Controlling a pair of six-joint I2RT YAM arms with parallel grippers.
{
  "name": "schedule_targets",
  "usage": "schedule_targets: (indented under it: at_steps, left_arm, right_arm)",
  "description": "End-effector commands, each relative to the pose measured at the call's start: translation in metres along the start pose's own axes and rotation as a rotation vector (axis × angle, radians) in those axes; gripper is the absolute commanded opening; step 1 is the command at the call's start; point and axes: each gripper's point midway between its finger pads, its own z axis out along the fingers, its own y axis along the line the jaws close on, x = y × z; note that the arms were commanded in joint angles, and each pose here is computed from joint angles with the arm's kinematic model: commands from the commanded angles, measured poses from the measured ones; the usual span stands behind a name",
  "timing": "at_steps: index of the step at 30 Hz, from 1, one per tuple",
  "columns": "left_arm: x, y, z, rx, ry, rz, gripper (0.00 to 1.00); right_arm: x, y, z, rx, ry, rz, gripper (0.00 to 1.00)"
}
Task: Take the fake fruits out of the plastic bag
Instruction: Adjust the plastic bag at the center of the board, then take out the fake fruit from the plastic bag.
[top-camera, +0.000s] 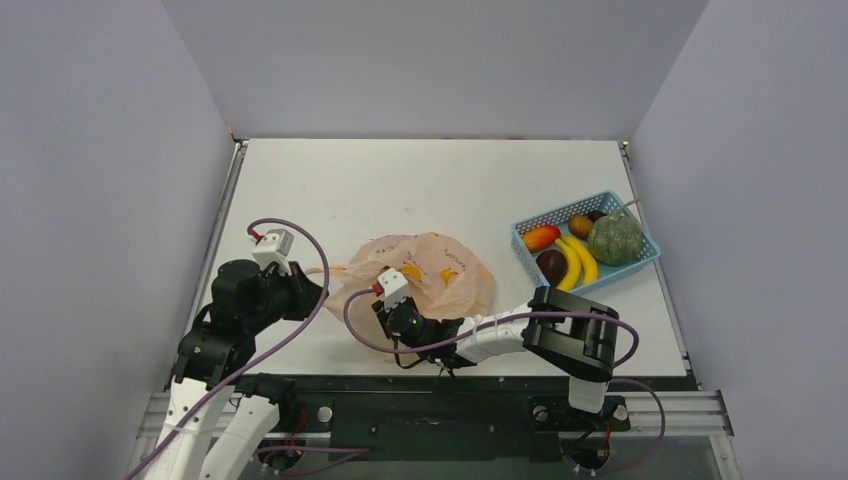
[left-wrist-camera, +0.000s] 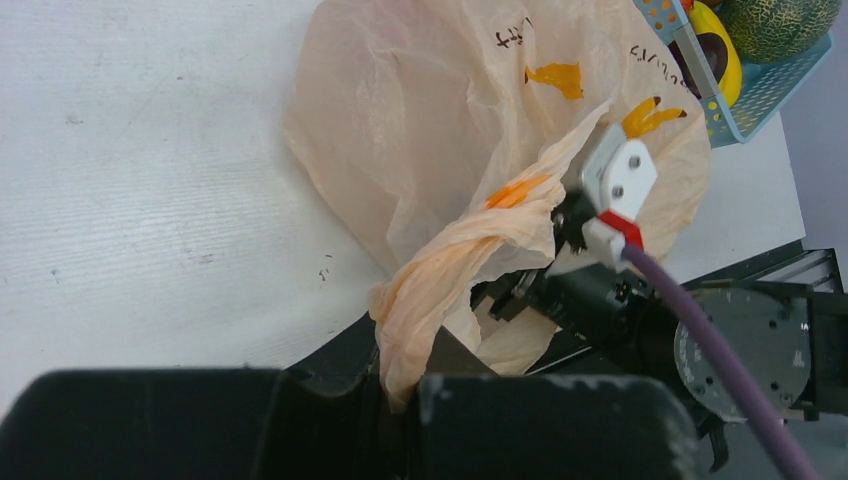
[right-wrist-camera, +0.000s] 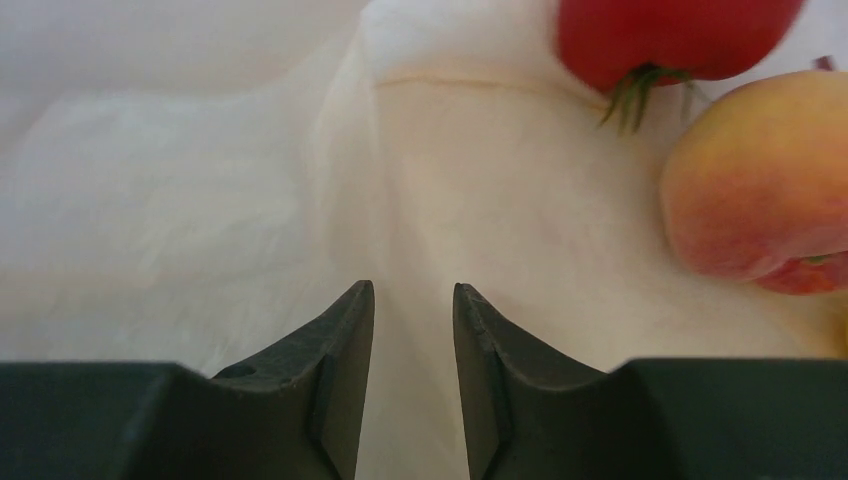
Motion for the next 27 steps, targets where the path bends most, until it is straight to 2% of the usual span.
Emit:
schedule_targets:
  at_steps: [1,4,7,13,16,20,23,27]
  left_arm:
    - [-0.010,-0.006,0.000,0.024,-0.034,0.026,0.00]
    - [-0.009,-0.007,0.000,0.027,-0.028,0.027,0.00]
    - [-0.010,-0.007,0.000,0.027,-0.031,0.027,0.00]
    - [-0.009,-0.008,-0.001,0.034,-0.033,0.032,0.00]
    - [-0.010,-0.016,-0.004,0.055,-0.020,0.035,0.00]
    - [-0.009,-0.031,-0.005,0.108,0.019,-0.056,0.00]
    - [0.007,-0.030,0.002,0.118,0.041,-0.138,0.00]
    - [0.015,-0.037,-0.003,0.143,0.036,-0.183,0.00]
  right_arm:
    - [-0.063,0.003,0.003,-0.046,-0.133,0.108,0.33]
    - [-0.076,0.007,-0.016,-0.111,-0.138,0.101,0.37]
    - [-0.076,0.011,-0.032,-0.177,-0.131,0.119,0.45]
    - [-0.090,-0.009,-0.064,-0.166,-0.169,0.190,0.56]
    - [-0.095,-0.023,-0.072,-0.134,-0.193,0.224,0.57]
    - [-0.092,-0.037,-0.068,-0.079,-0.190,0.260,0.58]
    - [-0.087,-0.042,-0.061,-0.065,-0.179,0.280,0.57]
    - [-0.074,-0.064,-0.052,0.068,-0.154,0.284,0.55]
